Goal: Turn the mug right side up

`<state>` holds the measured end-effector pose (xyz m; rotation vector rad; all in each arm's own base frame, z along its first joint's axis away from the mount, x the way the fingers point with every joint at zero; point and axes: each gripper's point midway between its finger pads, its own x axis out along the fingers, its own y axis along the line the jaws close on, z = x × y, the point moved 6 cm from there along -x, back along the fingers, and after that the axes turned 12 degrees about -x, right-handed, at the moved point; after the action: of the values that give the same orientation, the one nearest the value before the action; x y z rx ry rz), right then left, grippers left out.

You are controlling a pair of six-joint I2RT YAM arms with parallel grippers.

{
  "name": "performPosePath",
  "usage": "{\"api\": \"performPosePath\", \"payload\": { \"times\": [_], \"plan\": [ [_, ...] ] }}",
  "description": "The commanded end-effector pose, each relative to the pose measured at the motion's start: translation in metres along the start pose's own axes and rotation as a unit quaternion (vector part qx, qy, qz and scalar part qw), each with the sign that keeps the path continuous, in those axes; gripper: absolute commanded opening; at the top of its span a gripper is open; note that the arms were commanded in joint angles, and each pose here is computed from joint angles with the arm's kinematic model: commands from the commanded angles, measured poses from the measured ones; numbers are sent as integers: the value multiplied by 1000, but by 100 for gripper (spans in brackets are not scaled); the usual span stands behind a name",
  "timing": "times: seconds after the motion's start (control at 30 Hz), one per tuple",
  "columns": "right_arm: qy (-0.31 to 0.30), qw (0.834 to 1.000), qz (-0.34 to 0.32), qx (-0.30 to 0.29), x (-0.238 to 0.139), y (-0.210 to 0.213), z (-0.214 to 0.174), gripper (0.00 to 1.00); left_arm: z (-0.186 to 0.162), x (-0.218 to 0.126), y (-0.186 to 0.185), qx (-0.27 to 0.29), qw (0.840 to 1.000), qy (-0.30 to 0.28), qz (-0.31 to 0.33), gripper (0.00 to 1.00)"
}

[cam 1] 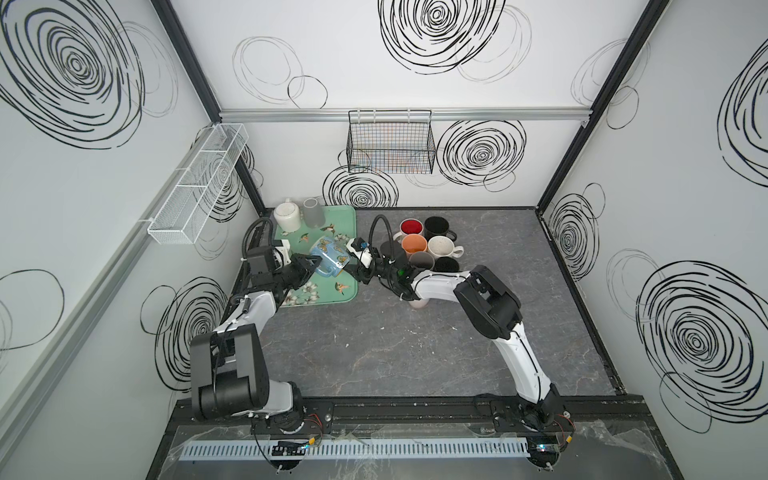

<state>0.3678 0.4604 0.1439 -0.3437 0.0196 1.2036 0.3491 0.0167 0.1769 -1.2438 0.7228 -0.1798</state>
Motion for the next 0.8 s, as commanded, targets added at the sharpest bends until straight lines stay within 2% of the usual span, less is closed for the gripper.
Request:
{"api": "performPosePath", "payload": {
  "times": [0.0,0.17,0.4,0.57,0.77],
  "plan": [
    [-28,999,28,-5,-6,8,42,58,26,-5,-35,100,990,-85,-58,0],
    [4,999,29,33,-16,10,36,57,32,-5,-40,158,977,-139,-26,0],
    [56,991,12,118,-29,1,40,55,13,7,-45,291,932,-202,71,0],
    [76,980,6,186,-35,-8,46,51,-13,18,-44,333,907,-242,86,0],
    [90,962,3,259,-42,-5,35,50,-42,33,-35,358,894,-251,93,0]
  ]
}}
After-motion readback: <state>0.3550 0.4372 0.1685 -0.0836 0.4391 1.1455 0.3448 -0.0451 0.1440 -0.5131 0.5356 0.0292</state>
